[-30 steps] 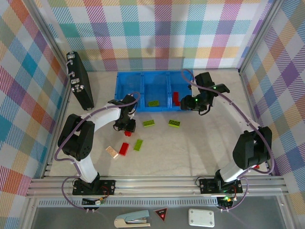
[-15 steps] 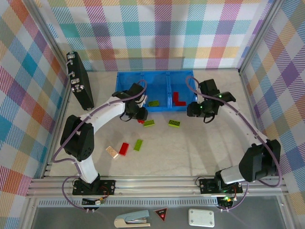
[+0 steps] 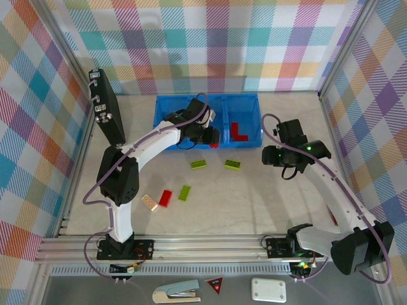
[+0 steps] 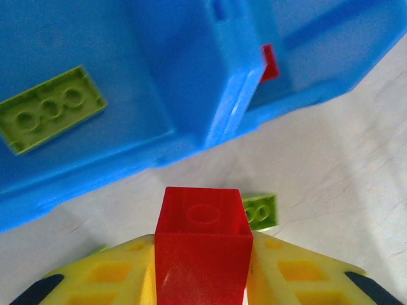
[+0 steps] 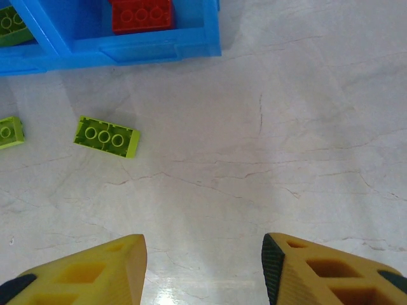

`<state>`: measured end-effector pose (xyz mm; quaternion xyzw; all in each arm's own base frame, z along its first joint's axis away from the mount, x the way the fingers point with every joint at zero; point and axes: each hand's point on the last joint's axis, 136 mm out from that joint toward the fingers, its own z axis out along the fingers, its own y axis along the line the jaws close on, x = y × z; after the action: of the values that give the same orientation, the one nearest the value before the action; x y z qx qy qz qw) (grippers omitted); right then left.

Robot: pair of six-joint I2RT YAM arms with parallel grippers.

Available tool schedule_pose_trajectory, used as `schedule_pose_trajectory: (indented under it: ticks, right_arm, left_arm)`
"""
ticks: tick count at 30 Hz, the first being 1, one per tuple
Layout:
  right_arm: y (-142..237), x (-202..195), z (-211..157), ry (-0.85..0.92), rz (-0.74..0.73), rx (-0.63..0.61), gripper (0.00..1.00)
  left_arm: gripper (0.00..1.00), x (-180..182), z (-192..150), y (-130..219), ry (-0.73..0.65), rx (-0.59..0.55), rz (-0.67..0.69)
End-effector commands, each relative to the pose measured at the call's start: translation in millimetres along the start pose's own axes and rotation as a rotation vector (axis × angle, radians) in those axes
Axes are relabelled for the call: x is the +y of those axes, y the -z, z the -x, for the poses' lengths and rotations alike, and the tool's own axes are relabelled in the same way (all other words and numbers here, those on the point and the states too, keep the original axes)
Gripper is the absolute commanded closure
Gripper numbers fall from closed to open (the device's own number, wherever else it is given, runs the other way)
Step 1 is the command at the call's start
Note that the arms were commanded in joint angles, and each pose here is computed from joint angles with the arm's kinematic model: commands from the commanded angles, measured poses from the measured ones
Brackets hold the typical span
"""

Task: Sort the legos into containers by color
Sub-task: Place the lego in the container.

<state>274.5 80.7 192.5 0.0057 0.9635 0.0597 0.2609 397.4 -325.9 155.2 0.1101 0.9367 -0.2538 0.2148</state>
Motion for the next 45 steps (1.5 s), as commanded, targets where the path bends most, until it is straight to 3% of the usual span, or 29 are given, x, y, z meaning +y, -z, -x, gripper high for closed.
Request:
schedule_pose_trajectory:
  ticks: [1, 9, 19, 35, 45]
  right_arm:
    - [5, -4, -8, -0.022, -0.019, 0.002, 0.48]
    - [16, -9, -9, -0.013, -0.032, -0.013, 0.48]
    - [29, -14, -7, 0.0, -0.053, -0.035, 0.48]
    - [31, -8, 1, 0.004, -0.032, -0.041, 0.48]
    - [35, -7, 1, 0.009, -0.024, -0.046, 0.47]
  left_arm:
    - [0.64, -36, 28, -4, 0.053, -0.093, -0.125]
    - [0.65, -67, 63, -22, 0.1, -0.269, -0.193]
    - [0.65, -73, 84, -44, 0.066, -0.543, -0.112]
    - [0.65, -70, 76, -99, -0.006, -0.611, 0.086]
    - [0.55, -81, 75, -100, -0.024, -0.607, 0.063]
